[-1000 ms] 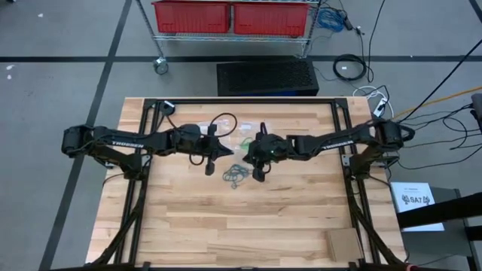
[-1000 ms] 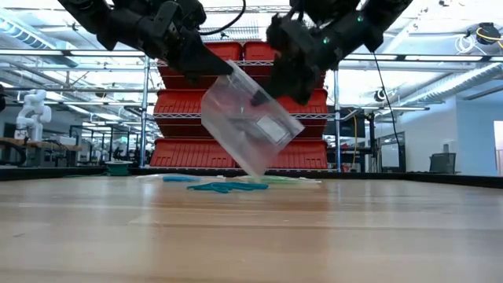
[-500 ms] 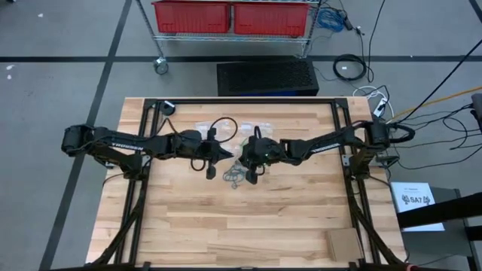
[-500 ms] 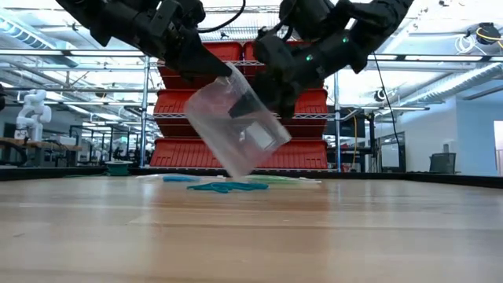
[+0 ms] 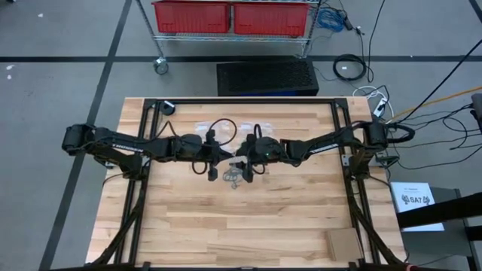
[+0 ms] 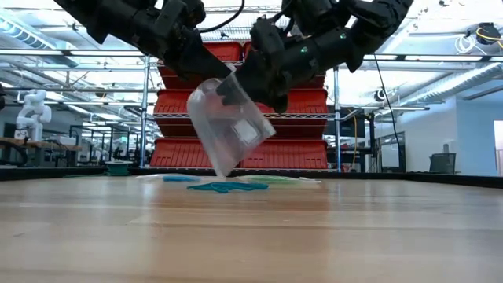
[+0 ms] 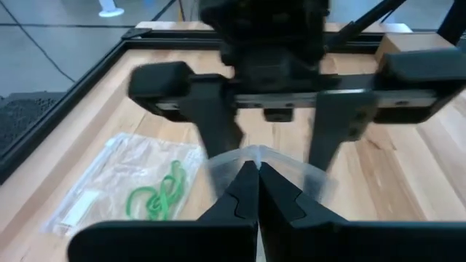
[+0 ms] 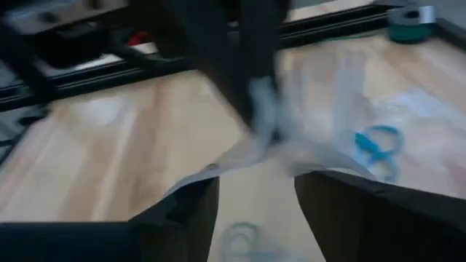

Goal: Sort rubber bands
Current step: Put the blue rubber band into the transparent zip bag

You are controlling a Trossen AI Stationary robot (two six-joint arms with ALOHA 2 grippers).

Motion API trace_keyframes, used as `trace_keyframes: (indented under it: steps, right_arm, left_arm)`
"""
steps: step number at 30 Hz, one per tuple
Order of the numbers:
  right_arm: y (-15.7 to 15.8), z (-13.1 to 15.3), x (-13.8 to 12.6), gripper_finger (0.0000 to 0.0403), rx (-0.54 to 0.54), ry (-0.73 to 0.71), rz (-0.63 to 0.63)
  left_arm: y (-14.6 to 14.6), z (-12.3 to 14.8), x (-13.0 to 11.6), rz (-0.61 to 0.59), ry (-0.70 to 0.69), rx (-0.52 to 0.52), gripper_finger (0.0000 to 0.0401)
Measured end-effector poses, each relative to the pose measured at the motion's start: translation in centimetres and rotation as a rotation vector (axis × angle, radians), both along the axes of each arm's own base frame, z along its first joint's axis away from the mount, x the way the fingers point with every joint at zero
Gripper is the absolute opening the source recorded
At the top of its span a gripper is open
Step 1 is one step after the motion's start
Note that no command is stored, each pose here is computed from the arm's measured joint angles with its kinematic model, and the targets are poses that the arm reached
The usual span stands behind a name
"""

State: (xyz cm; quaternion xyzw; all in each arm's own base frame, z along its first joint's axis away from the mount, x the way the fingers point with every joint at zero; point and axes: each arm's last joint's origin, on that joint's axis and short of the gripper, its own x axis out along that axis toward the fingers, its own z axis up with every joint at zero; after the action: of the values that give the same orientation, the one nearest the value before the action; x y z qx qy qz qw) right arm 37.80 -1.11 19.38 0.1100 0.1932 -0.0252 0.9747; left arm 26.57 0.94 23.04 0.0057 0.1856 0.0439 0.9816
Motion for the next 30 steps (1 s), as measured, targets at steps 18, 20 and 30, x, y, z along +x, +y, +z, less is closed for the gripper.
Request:
trace_keyframes:
  steps: [18,20,30]
  right_arm:
    - [0.3,-0.9,0.9,0.0001,-0.102,-0.064,-0.108]
    - [0.3,-1.1,1.1,0.0001,-0.103,-0.083,-0.111]
    - [-0.4,-1.1,1.0,0.0038,-0.164,-0.057,-0.209]
  left_arm:
    - [-0.9,0.8,0.4,0.019,-0.099,-0.008,0.0000]
    - [-1.0,0.9,0.4,0.032,-0.105,-0.001,0.0000]
    - [-2.1,0.8,0.3,0.061,-0.108,0.021,0.0000]
